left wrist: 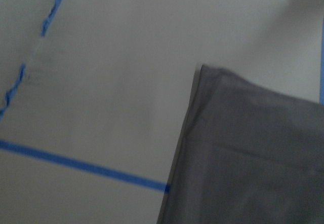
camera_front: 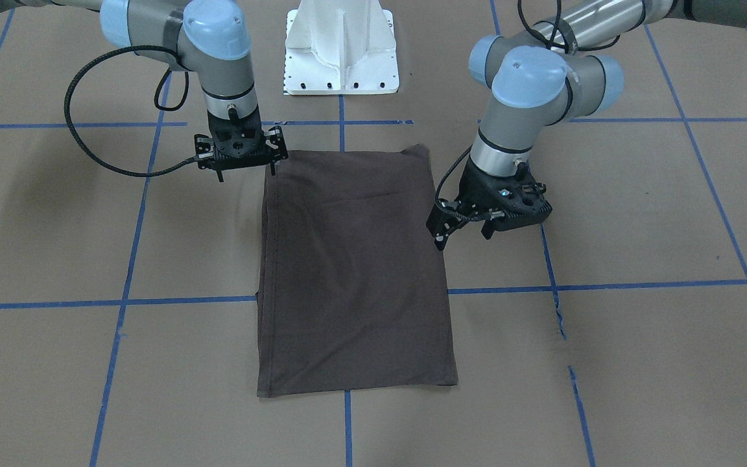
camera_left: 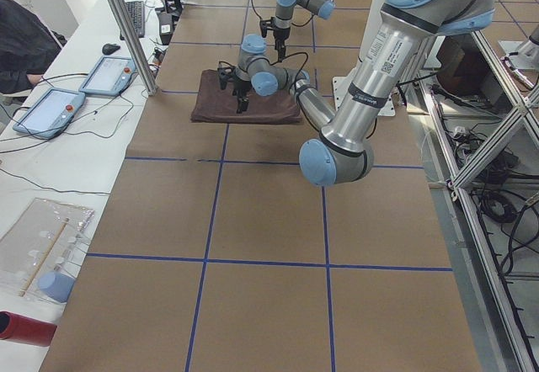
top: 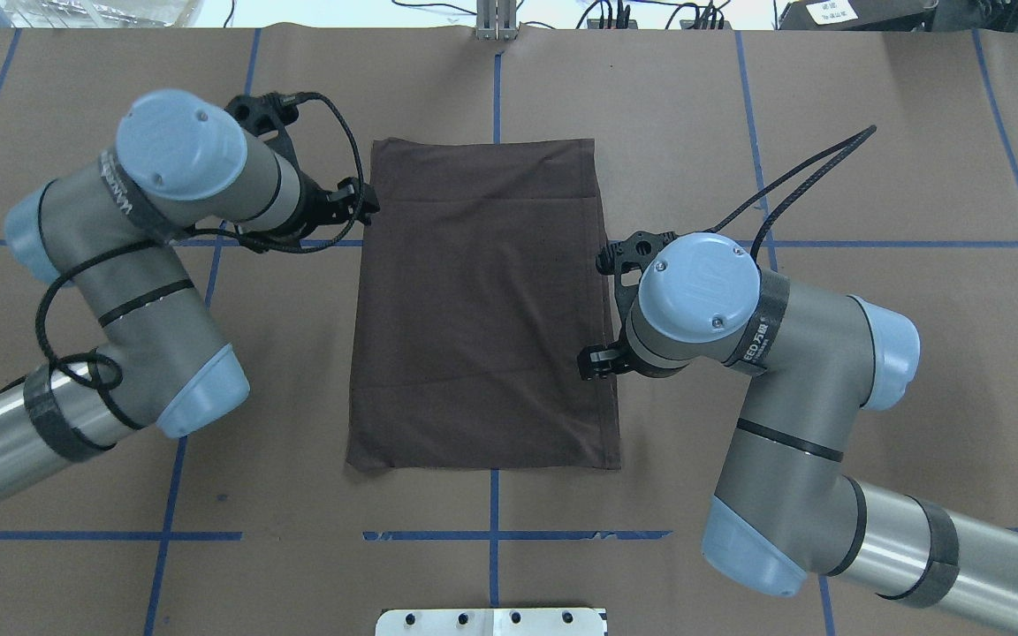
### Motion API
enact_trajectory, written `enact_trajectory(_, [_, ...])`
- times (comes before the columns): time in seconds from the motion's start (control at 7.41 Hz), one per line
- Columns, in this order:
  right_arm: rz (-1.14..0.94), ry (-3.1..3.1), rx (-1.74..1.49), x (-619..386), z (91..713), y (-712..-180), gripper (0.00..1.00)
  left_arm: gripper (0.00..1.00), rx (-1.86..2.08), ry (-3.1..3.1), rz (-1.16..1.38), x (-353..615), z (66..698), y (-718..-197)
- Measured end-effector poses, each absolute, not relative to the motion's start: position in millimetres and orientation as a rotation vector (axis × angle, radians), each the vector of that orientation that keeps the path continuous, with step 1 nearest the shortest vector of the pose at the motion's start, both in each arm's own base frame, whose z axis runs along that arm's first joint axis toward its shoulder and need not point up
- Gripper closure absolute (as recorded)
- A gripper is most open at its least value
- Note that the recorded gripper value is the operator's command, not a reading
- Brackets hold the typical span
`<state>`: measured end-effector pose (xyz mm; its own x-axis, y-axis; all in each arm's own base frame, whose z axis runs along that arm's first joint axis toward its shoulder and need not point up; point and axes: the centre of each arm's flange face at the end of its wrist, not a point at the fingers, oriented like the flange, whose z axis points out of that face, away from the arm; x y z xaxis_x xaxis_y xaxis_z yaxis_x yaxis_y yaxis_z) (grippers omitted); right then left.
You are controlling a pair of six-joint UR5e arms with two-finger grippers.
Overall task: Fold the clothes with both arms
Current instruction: 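Move both grippers to the shirt corners nearest the robot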
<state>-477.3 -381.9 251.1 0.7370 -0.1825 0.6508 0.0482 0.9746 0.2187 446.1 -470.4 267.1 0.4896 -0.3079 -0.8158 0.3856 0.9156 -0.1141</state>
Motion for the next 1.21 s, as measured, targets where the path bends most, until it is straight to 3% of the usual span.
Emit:
enact_trajectory(0.27, [-0.117, -0.797, 0.200, -465, 232, -377, 0.00, 0.00, -0.046, 1.002, -0.478, 475, 267, -373])
enact_trajectory(0.54, [-0.109, -0.820, 0.198, -459, 225, -375, 0.00, 0.03, -0.100, 0.964, -0.521, 517, 277, -312])
enact_trajectory(0.81, [-0.101, -0.823, 0.201, -456, 223, -379, 0.00, 0.06, -0.097, 0.915, -0.541, 542, 294, -296])
enact_trajectory(1.21, [-0.092, -0.824, 0.202, -452, 223, -383, 0.00, 0.23, -0.087, 0.886, -0.551, 547, 302, -296])
